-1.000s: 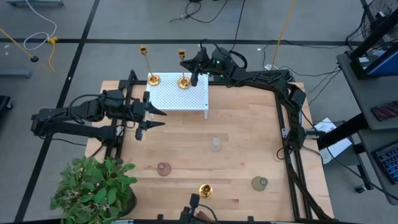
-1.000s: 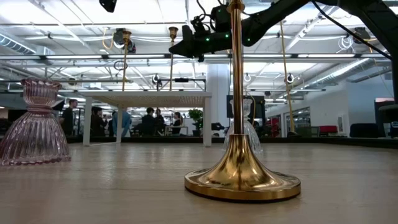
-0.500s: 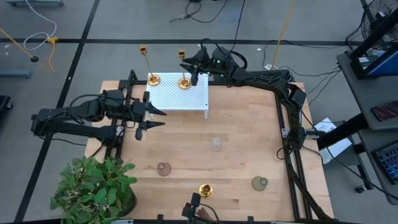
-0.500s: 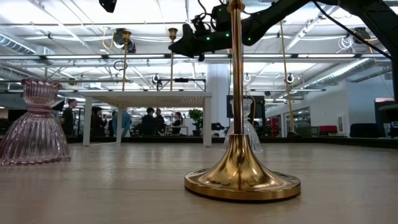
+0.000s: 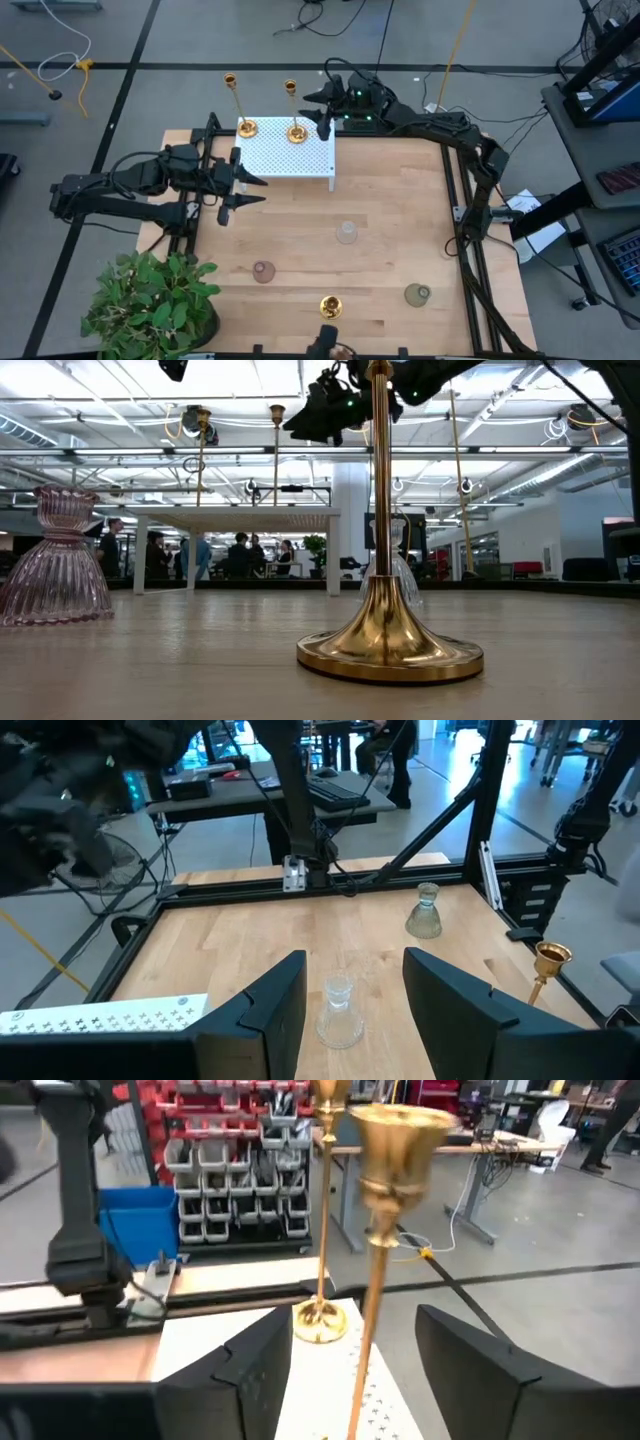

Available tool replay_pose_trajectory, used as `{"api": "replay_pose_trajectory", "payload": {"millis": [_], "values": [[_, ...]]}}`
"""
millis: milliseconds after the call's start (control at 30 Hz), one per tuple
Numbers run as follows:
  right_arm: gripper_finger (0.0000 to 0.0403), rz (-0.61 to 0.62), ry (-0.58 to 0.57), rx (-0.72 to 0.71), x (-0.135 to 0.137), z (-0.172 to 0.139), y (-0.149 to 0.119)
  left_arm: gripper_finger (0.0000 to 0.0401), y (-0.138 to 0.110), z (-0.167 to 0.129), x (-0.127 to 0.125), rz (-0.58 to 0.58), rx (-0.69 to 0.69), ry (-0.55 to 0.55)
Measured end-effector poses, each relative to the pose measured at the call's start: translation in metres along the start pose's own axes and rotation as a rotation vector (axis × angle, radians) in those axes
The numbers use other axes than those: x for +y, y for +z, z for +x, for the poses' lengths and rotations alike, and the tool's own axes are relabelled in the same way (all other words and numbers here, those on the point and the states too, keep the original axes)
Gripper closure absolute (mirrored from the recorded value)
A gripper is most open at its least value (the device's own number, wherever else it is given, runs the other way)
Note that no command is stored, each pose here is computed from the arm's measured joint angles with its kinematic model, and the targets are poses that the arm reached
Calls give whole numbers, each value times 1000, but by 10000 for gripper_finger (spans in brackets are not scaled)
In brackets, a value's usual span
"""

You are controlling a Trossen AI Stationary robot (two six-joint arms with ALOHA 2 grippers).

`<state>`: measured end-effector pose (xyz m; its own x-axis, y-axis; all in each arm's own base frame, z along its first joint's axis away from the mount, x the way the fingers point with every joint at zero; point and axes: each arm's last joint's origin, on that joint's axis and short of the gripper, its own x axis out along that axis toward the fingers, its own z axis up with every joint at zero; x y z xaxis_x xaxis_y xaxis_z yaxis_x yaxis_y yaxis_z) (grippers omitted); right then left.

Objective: Pick & Place candle stick holders
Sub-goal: Put the right yellow candle stand on the shelf

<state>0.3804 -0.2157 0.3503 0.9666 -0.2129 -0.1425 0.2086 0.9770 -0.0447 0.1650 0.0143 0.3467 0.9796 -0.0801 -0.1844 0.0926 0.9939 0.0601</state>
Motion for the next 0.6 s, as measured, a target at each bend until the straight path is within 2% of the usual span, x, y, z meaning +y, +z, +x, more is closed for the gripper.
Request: {"api": "replay_pose_trajectory", "payload": {"millis": [167,267,400,600], "values": [[191,1,25,81,13,-24,15,226,0,0,0,-1,0,1],[195,-17,58,202,26,-43,18,226,0,0,1,-3,4,36],[201,-83,165,346,59,-65,22,226,-3,8,6,-6,38,140],[202,-125,314,413,114,-87,2,226,-14,49,17,-7,101,273]]}}
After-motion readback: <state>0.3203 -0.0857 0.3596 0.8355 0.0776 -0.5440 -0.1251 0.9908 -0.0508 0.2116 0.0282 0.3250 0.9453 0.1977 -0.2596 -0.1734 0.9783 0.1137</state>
